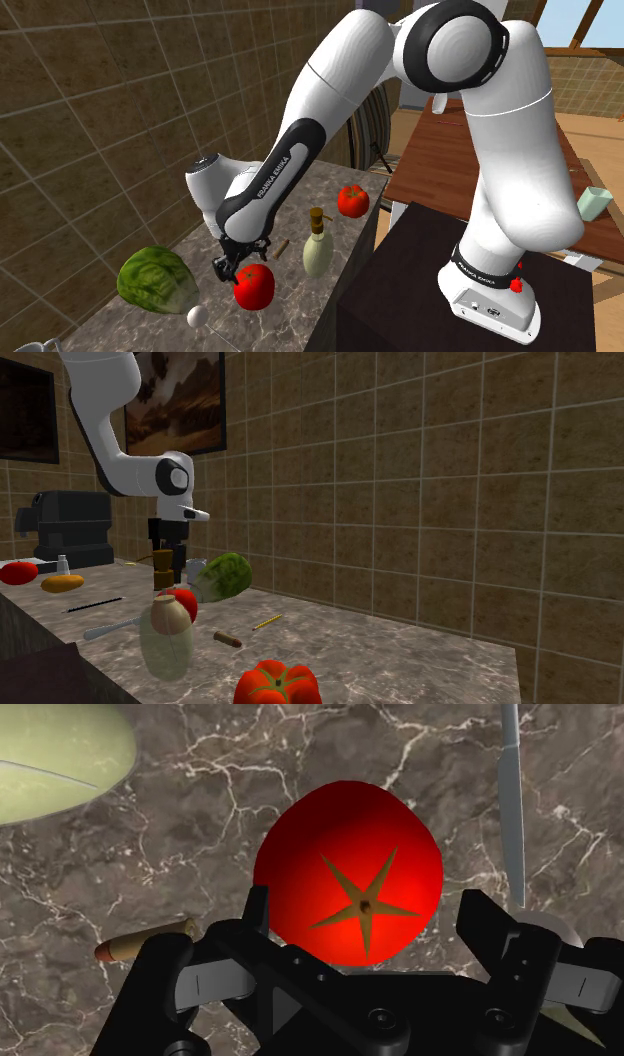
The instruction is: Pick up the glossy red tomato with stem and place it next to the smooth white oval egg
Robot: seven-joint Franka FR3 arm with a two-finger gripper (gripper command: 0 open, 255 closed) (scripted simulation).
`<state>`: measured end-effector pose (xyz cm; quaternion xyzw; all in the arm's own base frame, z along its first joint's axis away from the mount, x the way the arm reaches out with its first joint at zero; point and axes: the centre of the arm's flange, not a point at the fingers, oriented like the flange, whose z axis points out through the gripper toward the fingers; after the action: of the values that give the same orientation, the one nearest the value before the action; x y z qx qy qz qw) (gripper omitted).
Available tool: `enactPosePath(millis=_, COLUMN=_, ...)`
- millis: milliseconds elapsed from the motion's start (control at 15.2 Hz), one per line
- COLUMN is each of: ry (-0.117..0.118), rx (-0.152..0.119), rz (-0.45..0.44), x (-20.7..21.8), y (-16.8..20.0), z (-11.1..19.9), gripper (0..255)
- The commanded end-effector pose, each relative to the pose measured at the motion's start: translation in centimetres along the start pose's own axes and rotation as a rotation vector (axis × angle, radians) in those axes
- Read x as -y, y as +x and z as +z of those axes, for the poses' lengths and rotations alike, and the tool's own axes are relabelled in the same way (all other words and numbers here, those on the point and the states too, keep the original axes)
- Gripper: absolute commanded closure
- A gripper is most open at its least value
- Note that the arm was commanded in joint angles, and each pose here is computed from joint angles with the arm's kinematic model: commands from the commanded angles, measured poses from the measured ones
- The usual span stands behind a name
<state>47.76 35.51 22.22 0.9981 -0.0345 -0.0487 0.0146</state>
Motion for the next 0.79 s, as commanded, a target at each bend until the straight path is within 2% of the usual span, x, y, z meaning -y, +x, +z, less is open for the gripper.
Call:
enactPosePath(millis=0, ry=0.000, rx=0.000, rz=0.000, x=0.0, y=0.0, z=-1.3, gripper=0)
enactPosePath(millis=198, ry=0.000, rx=0.000, rz=0.000, x=0.0, y=0.0, z=-5.0, gripper=0)
enactPosePath(millis=726, ry=0.000, rx=0.000, rz=0.000, x=0.0, y=0.0, z=-5.0, gripper=0)
